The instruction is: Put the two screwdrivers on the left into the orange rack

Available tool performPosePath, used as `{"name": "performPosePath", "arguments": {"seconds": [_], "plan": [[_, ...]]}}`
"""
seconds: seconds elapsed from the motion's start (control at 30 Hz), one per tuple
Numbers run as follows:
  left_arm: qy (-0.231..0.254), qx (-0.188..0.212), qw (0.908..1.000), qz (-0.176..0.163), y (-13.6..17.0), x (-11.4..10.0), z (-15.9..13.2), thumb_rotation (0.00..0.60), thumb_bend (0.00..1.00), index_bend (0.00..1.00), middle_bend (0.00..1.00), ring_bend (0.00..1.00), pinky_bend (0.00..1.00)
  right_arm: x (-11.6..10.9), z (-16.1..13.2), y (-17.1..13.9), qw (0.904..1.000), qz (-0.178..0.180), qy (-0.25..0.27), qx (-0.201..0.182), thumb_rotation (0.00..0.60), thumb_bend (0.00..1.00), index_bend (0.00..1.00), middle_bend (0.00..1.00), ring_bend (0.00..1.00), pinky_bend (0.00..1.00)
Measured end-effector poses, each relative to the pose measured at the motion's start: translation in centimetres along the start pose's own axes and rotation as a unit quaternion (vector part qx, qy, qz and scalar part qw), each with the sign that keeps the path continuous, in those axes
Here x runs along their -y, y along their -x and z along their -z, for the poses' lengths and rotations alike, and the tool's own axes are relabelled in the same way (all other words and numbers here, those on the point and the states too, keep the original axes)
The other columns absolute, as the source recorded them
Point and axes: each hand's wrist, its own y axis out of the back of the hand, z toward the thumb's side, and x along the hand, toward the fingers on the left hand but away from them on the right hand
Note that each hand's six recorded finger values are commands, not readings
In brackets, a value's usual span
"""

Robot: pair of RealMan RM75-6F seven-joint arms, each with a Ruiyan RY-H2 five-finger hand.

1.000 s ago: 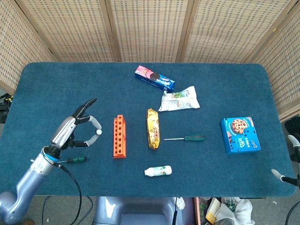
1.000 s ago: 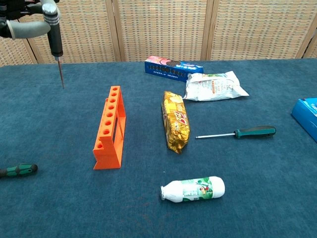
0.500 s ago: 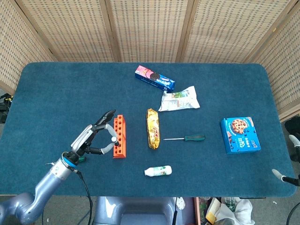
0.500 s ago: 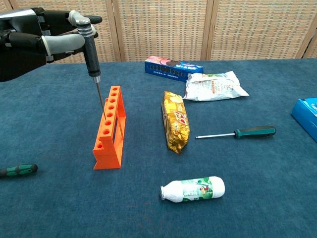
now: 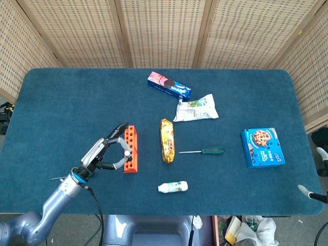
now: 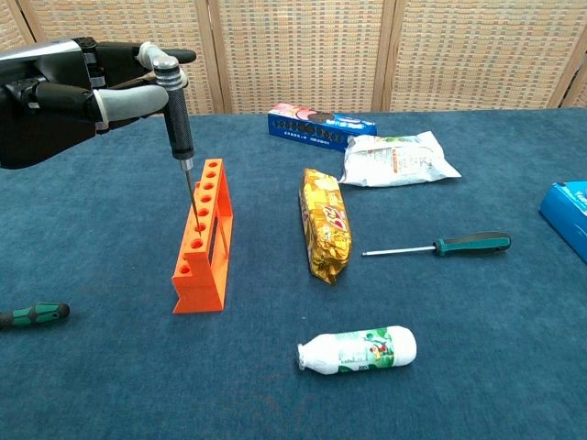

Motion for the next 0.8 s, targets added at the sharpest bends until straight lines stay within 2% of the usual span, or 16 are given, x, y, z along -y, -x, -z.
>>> {"name": "performPosePath", "arguments": {"seconds": [0.8], "plan": [[-0.007,-0.023,0.9997,0.008,0.0,0.4,1.6,0.6,0.41,0.67,0.0,0.0,0.0,0.0,0.0,0.0,1.0,0.0,0.0,0.0,0.6,0.0,0.0,0.0,0.0,0.0]]}}
